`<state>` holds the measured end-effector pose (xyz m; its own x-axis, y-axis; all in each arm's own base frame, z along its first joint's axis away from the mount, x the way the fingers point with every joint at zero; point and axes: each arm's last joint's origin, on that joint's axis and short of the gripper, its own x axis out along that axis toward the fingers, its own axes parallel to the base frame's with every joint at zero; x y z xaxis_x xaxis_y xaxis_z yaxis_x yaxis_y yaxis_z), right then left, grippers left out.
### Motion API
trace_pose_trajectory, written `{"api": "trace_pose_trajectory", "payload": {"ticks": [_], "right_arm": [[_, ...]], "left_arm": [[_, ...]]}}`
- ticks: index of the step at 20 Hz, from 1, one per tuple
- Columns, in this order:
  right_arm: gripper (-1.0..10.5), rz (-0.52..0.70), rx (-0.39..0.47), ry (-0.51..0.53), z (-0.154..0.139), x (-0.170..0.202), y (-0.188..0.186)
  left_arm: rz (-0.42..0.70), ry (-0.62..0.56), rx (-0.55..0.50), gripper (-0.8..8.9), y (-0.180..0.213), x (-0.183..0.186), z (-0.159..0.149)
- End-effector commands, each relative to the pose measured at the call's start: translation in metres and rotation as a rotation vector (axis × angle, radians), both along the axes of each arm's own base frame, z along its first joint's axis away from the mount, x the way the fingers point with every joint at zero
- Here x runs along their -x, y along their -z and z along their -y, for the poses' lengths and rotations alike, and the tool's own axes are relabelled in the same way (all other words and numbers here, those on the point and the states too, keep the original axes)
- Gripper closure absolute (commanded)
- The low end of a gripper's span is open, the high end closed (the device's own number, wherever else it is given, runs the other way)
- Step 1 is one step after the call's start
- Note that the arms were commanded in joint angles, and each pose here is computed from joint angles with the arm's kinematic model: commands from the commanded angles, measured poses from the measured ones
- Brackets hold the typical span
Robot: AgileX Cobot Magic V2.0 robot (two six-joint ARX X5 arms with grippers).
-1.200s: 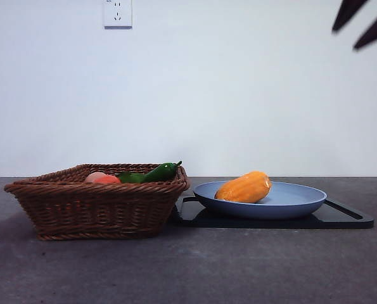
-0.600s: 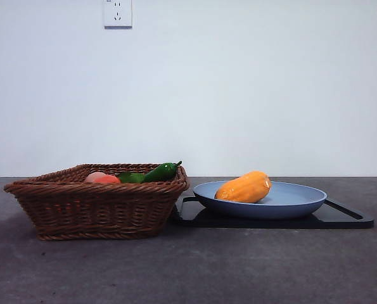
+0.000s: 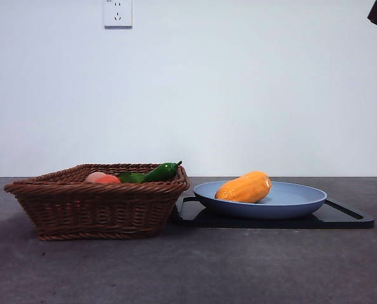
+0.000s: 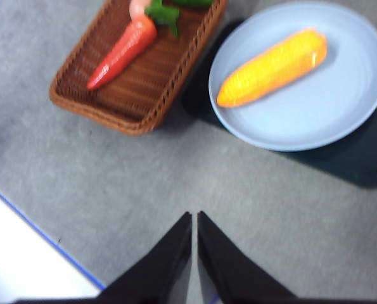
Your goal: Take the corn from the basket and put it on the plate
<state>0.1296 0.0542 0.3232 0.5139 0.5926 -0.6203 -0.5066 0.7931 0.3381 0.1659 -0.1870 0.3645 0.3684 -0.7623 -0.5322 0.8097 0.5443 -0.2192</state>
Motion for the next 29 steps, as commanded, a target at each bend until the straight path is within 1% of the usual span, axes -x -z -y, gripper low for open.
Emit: {"api": "trace_pose_trajectory", "payload": {"ticks": [1,5,7,10,12,14,17,20,22,24,29], "right_arm": [[9.4,0.027,-0.015,0.002,-0.001,-0.003,-0.003],[9.4,0.060,-0.026,0.002,-0.002,-0.005,-0.006],[9.4,0.085,-0.034,0.002,-0.003,-0.006,-0.008],[9.4,0.103,-0.040,0.002,-0.003,-0.007,-0.009],[9.4,0.110,-0.042,0.002,-0.003,-0.007,-0.010],[9.4,0.130,-0.049,0.002,-0.003,-0.009,-0.011],[9.4,0.144,-0.053,0.002,-0.004,-0.009,-0.013],[9.4,0.144,-0.054,0.002,-0.004,-0.009,-0.013],[9.4,0.144,-0.054,0.002,-0.004,-0.009,-0.013],[9.4,0.144,-0.053,0.002,-0.004,-0.009,-0.013],[9.4,0.144,-0.053,0.002,-0.004,-0.009,-0.013]], "left_arm": [[0.016,0.007,0.009,8.06,-0.004,0.000,0.003],[0.029,0.009,0.015,8.06,-0.005,0.000,0.003],[0.137,0.019,-0.030,8.06,-0.010,-0.003,-0.009],[0.265,-0.080,-0.032,8.06,-0.024,-0.006,-0.041],[0.358,-0.173,-0.009,8.06,-0.029,-0.001,-0.071],[0.456,-0.299,0.038,8.06,-0.023,0.007,-0.102],[0.611,-0.481,0.086,8.06,-0.001,0.028,-0.140],[0.701,-0.667,0.076,8.06,0.034,0.050,-0.165],[0.707,-0.737,0.055,8.06,0.060,0.060,-0.174],[0.694,-0.779,0.044,8.06,0.087,0.067,-0.178],[0.623,-0.835,0.070,8.06,0.146,0.074,-0.182]]}}
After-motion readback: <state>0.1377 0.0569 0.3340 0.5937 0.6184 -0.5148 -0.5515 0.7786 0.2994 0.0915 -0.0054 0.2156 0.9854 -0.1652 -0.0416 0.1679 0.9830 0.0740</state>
